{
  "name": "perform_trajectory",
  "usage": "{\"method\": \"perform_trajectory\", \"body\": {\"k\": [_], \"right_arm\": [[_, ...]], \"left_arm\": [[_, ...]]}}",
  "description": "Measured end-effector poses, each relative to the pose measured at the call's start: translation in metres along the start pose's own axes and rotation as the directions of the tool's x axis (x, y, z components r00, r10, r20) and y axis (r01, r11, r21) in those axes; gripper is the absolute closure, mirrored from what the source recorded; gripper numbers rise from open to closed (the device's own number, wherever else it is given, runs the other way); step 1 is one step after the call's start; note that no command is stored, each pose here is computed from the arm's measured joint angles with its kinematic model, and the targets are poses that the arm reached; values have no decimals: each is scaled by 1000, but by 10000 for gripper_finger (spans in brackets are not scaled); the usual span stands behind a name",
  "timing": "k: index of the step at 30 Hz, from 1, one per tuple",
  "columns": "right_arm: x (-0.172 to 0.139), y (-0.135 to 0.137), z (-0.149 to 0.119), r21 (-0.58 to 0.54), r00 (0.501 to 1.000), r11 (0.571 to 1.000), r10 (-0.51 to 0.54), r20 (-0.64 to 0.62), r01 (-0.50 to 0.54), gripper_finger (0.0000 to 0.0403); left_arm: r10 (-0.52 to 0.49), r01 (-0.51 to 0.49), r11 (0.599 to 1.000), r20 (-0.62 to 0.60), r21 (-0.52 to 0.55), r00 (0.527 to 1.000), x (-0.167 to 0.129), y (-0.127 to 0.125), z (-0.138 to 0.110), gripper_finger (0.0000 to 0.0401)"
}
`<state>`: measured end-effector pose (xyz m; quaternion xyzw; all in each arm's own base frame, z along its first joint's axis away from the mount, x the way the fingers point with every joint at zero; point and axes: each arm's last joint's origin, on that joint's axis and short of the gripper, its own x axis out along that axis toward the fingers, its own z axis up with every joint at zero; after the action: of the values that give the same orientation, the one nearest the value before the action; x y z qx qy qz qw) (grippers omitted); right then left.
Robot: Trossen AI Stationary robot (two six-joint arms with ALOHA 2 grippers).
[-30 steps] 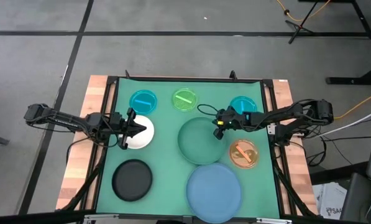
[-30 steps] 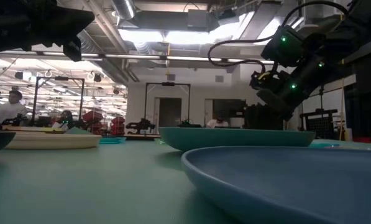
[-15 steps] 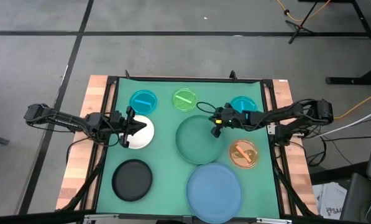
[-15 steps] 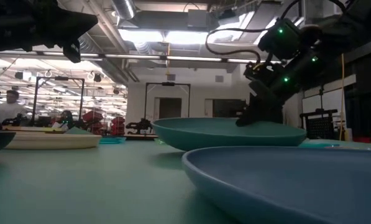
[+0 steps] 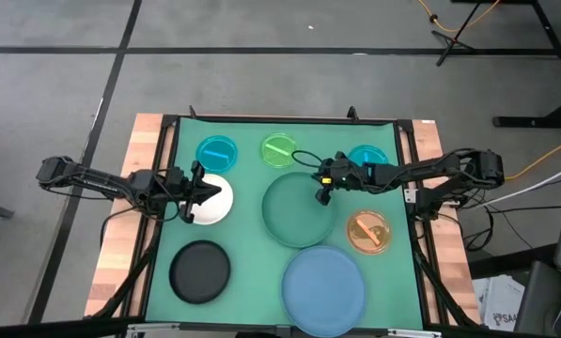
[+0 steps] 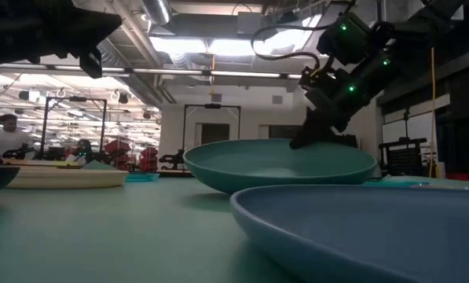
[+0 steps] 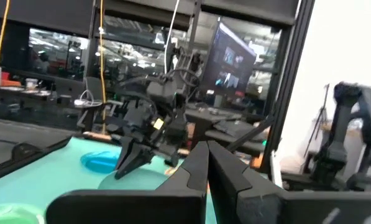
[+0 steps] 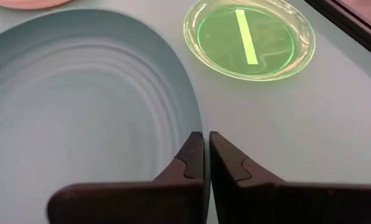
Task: Stack plastic plates
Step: Stack the green plate on top of the blue plate
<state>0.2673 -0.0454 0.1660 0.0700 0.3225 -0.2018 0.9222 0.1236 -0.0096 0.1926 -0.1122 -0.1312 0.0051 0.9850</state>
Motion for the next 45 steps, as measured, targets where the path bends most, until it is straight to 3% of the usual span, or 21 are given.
{"method": "perform_trajectory", "body": {"k": [9, 15, 21, 26, 33, 45], "right_arm": [[-13, 1, 18, -30, 1000, 1000, 8, 6, -8, 402], [-46, -5, 30, -17, 997, 1000, 23, 70, -22, 402], [-83, -9, 34, 8, 986, 991, 132, 98, -133, 402], [-102, -10, 31, 0, 958, 961, 276, 70, -277, 402], [-107, 10, 22, -45, 881, 879, 473, -31, -474, 402], [-96, 65, -5, -107, 815, 816, 538, -214, -567, 402]], "left_arm": [[-3, 3, 1000, 13, -10, 1000, 0, 0, 1, 401], [-1, 1, 1000, 5, -8, 1000, 0, 0, 0, 401], [27, -27, 1000, -13, 0, 1000, 2, 1, -2, 401], [30, -30, 1000, -15, -2, 999, 3, 1, -3, 401], [31, -31, 1000, -18, -3, 999, 3, 1, -4, 401], [31, -31, 1000, -18, -7, 999, 3, 1, -4, 401]]}}
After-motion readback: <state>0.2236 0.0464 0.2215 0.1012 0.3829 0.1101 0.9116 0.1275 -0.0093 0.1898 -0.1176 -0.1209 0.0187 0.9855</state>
